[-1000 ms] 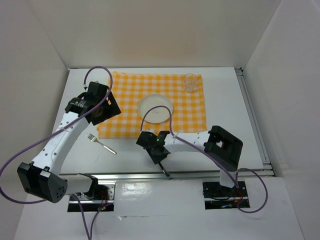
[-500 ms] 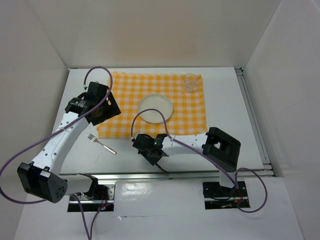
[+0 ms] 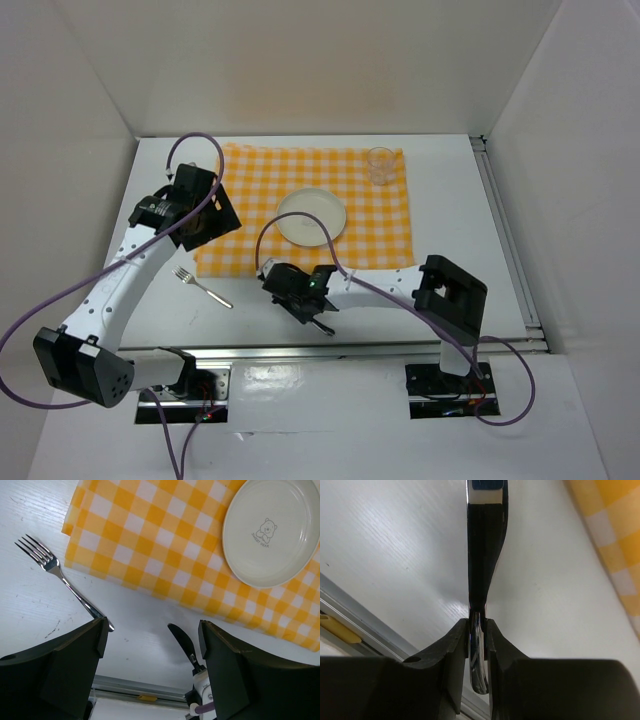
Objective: Set the dinner table for one person
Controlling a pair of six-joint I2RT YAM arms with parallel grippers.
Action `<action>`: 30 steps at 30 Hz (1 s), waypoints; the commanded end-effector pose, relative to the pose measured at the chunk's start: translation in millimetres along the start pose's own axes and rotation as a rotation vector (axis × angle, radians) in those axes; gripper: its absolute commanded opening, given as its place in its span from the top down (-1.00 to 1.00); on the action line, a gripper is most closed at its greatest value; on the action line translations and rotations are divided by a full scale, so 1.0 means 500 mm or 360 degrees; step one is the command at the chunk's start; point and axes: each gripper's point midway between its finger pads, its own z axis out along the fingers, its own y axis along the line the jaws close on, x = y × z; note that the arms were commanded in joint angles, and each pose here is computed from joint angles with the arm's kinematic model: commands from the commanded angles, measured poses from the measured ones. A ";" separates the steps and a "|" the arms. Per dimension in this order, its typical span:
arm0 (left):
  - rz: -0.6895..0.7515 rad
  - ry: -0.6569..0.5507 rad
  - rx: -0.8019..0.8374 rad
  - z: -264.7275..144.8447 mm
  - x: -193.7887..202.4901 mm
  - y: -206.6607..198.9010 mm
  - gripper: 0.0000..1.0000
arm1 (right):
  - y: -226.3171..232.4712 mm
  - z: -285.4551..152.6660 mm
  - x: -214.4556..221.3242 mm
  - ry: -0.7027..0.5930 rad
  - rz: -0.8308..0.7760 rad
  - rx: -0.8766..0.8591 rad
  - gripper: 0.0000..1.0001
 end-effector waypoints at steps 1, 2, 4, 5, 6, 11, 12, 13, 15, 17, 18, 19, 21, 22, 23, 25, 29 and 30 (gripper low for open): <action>-0.0011 -0.0088 0.0036 -0.027 -0.028 -0.003 -0.80 | -0.021 -0.075 -0.096 -0.0246 0.0007 0.0054 1.00; -0.0011 -0.0097 0.0025 -0.032 -0.032 -0.001 -0.80 | -0.022 -0.076 -0.091 -0.0231 0.0004 0.0057 1.00; -0.0011 -0.0097 0.0025 -0.032 -0.032 -0.001 -0.80 | -0.039 -0.097 -0.106 -0.0274 0.0030 0.0089 1.00; -0.0011 -0.0097 0.0025 -0.032 -0.032 -0.001 -0.80 | -0.056 -0.108 -0.121 -0.0308 0.0068 0.0099 1.00; -0.0015 -0.0108 0.0034 -0.036 -0.037 -0.004 -0.80 | -0.067 -0.113 -0.128 -0.0311 0.0088 0.0109 1.00; -0.0015 -0.0117 0.0023 -0.036 -0.039 -0.002 -0.80 | -0.166 -0.148 -0.152 -0.0365 0.0302 0.0183 1.00; -0.0030 -0.0117 0.0023 -0.036 -0.039 -0.003 -0.80 | -0.201 -0.145 -0.151 -0.0358 0.0384 0.0204 1.00; -0.0030 -0.0117 0.0023 -0.036 -0.039 -0.003 -0.80 | -0.223 -0.151 -0.147 -0.0352 0.0419 0.0227 1.00; -0.0041 -0.0121 0.0015 -0.035 -0.042 0.002 -0.80 | -0.286 -0.153 -0.143 -0.0344 0.0542 0.0280 1.00; -0.0038 -0.0110 0.0006 -0.031 -0.037 0.005 -0.80 | -0.328 -0.156 -0.135 -0.0330 0.0661 0.0312 1.00; -0.0038 -0.0110 0.0005 -0.030 -0.037 0.005 -0.80 | -0.368 -0.160 -0.133 -0.0338 0.0735 0.0333 1.00; -0.0038 -0.0110 0.0005 -0.030 -0.037 0.005 -0.80 | -0.392 -0.158 -0.127 -0.0317 0.0789 0.0359 1.00; -0.0035 -0.0099 -0.0004 -0.025 -0.035 0.005 -0.80 | -0.425 -0.148 -0.116 -0.0281 0.0891 0.0345 1.00; -0.0035 -0.0099 -0.0004 -0.025 -0.035 0.005 -0.80 | -0.466 -0.146 -0.098 -0.0251 0.0968 0.0379 1.00; -0.0031 -0.0088 -0.0013 -0.026 -0.032 0.008 -0.80 | -0.478 -0.136 -0.094 -0.0234 0.1017 0.0358 1.00; -0.0031 -0.0088 -0.0013 -0.026 -0.032 0.008 -0.80 | -0.535 -0.132 -0.081 -0.0258 0.1128 0.0372 1.00; -0.0048 -0.0087 -0.0033 -0.021 -0.029 0.013 -0.80 | -0.607 -0.113 -0.060 -0.0272 0.1306 0.0362 1.00; -0.0062 -0.0087 -0.0033 -0.021 -0.029 0.012 -0.80 | -0.620 -0.100 -0.055 -0.0250 0.1326 0.0371 1.00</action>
